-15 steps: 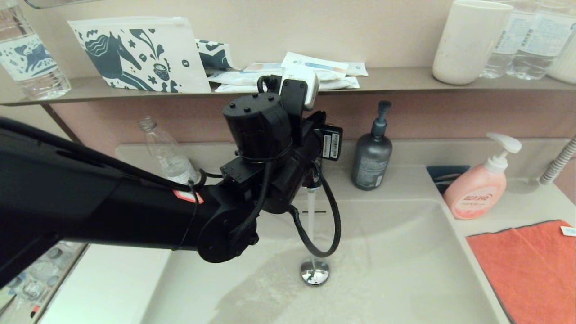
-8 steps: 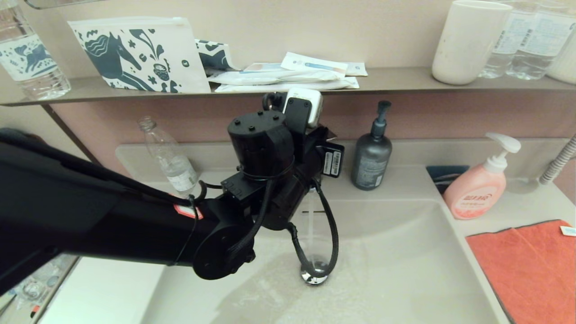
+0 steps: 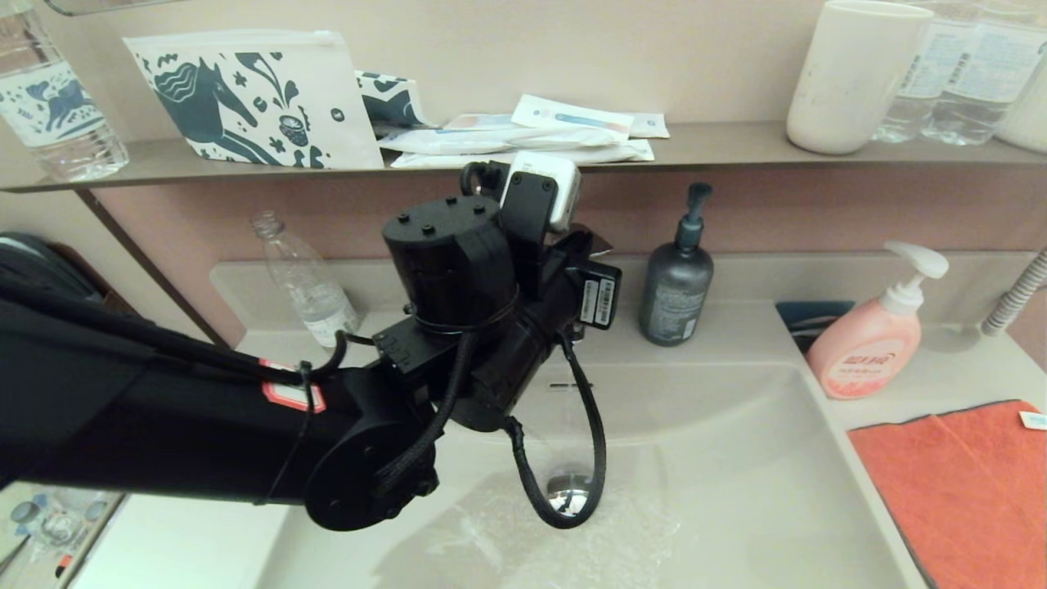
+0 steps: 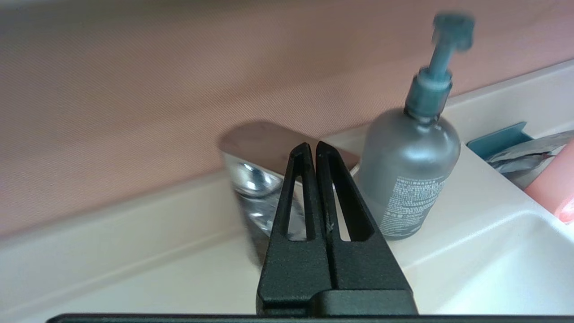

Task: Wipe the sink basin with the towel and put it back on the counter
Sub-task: Turn off the faucet

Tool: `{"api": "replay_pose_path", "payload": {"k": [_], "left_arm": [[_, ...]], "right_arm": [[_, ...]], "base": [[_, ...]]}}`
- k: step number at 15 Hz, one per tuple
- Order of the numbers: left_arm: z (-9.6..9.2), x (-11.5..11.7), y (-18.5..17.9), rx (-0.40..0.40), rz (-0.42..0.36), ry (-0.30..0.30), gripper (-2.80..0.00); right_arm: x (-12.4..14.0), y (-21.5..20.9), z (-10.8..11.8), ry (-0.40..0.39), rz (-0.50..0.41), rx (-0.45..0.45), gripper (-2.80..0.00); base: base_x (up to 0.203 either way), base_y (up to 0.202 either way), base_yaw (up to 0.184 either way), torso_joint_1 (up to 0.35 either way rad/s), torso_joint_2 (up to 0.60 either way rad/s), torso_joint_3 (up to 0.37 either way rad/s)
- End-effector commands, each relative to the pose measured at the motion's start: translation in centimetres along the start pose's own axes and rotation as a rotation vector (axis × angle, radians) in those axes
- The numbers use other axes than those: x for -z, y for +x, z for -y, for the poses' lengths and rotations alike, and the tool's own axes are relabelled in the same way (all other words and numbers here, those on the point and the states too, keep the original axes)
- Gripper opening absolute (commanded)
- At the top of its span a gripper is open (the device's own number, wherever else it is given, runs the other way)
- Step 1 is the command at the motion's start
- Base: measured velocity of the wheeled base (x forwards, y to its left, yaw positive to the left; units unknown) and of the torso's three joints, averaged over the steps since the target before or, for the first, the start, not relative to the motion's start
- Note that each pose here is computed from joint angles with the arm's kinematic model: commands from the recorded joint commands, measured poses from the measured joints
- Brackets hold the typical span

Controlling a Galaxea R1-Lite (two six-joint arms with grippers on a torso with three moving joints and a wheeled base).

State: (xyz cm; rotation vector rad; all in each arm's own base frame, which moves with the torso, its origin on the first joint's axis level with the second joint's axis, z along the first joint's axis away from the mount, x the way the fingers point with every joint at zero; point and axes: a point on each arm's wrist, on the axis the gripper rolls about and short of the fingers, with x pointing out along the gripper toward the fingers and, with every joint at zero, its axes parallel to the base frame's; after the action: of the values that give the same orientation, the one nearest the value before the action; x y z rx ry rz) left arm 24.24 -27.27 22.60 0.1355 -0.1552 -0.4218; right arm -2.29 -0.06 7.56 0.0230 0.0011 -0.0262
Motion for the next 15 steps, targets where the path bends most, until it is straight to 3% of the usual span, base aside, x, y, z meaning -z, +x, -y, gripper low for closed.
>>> {"api": "replay_pose_path", "payload": {"k": [1, 8, 15], "left_arm": [[-1.6, -2.5, -1.7, -0.012, 0.032, -0.002, -2.8], [-1.8, -2.1, -2.4, 0.0, -0.013, 0.026, -2.8], [-0.2, 1.0, 0.3, 0.045, -0.069, 0.062, -2.8]], "right_arm": [[0.0, 0.0, 0.0, 0.0, 0.0, 0.0, -2.8], [0.0, 0.0, 0.0, 0.0, 0.0, 0.0, -2.8], [0.0, 0.0, 0.0, 0.0, 0.001, 0.0, -2.8]], "base": [[0.0, 0.0, 0.0, 0.0, 0.0, 0.0], [0.0, 0.0, 0.0, 0.0, 0.0, 0.0], [0.0, 0.0, 0.0, 0.0, 0.0, 0.0]]}}
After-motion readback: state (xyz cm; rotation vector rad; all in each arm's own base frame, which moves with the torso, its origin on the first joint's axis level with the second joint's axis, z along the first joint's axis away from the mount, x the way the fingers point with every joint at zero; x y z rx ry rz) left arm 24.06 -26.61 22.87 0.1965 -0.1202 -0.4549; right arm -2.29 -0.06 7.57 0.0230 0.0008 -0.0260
